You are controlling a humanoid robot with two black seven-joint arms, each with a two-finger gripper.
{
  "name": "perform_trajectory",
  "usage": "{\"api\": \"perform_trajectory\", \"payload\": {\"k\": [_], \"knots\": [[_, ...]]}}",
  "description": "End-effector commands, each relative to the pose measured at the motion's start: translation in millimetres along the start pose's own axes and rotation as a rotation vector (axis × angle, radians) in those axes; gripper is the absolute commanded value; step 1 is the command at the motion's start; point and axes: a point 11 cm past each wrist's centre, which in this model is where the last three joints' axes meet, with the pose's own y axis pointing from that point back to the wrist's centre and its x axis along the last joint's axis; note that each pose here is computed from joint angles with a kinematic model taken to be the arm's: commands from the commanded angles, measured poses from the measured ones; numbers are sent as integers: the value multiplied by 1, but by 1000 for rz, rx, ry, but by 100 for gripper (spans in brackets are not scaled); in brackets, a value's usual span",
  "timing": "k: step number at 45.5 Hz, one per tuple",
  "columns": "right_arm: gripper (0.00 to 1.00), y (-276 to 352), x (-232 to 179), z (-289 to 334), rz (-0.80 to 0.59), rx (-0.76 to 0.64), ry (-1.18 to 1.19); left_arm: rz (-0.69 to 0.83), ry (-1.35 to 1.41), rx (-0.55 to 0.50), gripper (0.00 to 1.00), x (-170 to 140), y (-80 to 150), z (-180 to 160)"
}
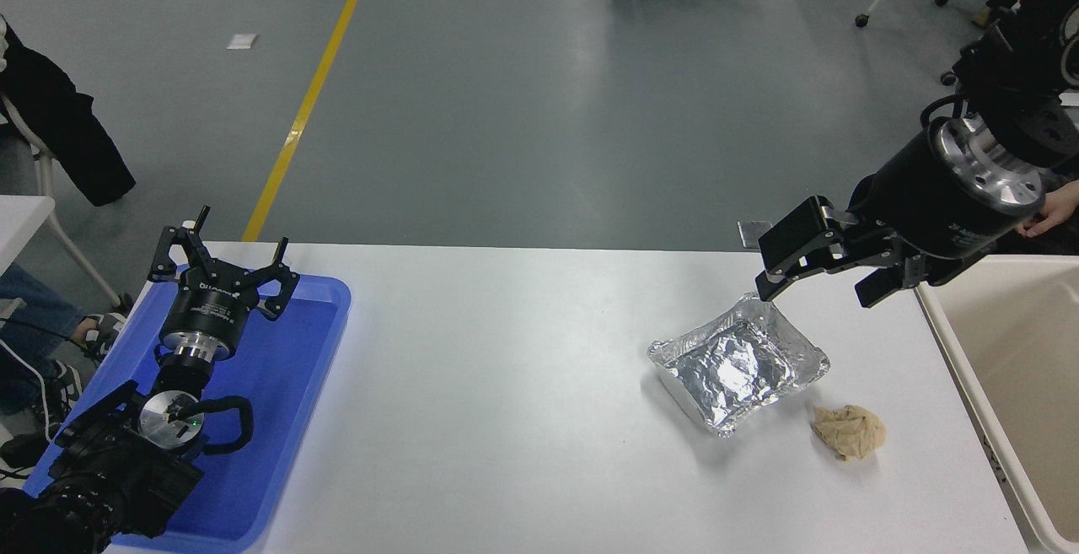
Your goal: Pick up foil plate and place in dustbin
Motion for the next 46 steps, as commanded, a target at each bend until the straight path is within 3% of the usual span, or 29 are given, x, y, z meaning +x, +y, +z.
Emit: {"api": "perform_trajectory", "payload": {"k": [1,15,31,46], "knots": [[100,-51,21,23,55,-85,90,-1,0,0,100,-1,-1,0],[100,-121,35,84,218,-244,315,-1,1,1,100,-1,-1,0],[100,-196,35,118,472,-258,371,-2,1,3,100,-1,-1,-1],[100,-235,14,130,562,-246,382,-2,1,1,100,-1,-1,-1]]}}
